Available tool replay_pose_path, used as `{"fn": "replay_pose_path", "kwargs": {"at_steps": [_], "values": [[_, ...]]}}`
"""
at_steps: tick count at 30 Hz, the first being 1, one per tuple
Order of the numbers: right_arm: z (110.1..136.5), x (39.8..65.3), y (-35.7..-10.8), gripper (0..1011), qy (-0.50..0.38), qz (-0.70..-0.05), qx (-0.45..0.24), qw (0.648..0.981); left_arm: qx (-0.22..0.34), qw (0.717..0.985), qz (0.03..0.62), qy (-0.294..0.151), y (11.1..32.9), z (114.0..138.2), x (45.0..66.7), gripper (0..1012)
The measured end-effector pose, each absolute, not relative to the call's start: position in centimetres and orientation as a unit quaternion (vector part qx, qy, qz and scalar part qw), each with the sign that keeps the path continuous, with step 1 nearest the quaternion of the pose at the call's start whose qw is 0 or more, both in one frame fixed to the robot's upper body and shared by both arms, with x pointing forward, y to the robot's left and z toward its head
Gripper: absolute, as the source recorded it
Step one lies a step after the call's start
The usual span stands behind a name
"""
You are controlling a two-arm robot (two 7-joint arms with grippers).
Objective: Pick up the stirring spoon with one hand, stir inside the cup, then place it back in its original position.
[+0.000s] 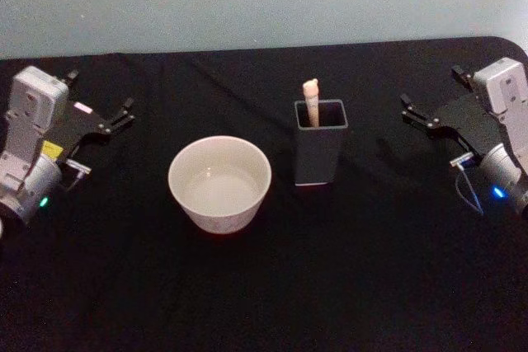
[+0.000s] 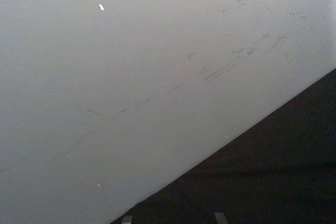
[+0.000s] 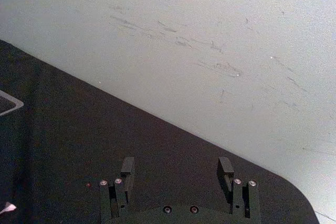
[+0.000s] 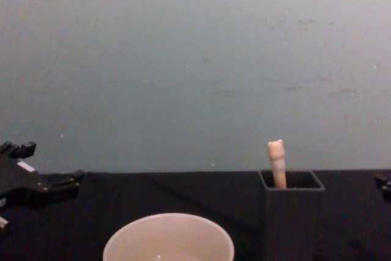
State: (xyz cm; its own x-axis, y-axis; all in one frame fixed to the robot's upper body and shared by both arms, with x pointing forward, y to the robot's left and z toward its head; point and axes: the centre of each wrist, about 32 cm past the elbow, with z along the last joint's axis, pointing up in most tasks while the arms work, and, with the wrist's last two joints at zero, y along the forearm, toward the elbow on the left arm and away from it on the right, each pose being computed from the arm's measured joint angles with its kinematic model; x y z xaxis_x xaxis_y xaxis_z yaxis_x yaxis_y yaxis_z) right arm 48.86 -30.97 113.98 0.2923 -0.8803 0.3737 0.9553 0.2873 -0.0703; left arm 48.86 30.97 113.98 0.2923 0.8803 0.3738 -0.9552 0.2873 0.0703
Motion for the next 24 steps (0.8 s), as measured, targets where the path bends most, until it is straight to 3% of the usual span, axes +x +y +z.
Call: {"fn": "replay_pose_path", "kwargs": {"at_steps": [24], "values": [[113.98, 48.86, -30.97, 1002, -0.132, -0.580, -0.141, 0.791, 0.142, 0.791, 0.580, -0.132, 30.97, 113.98, 48.86, 1001]]}}
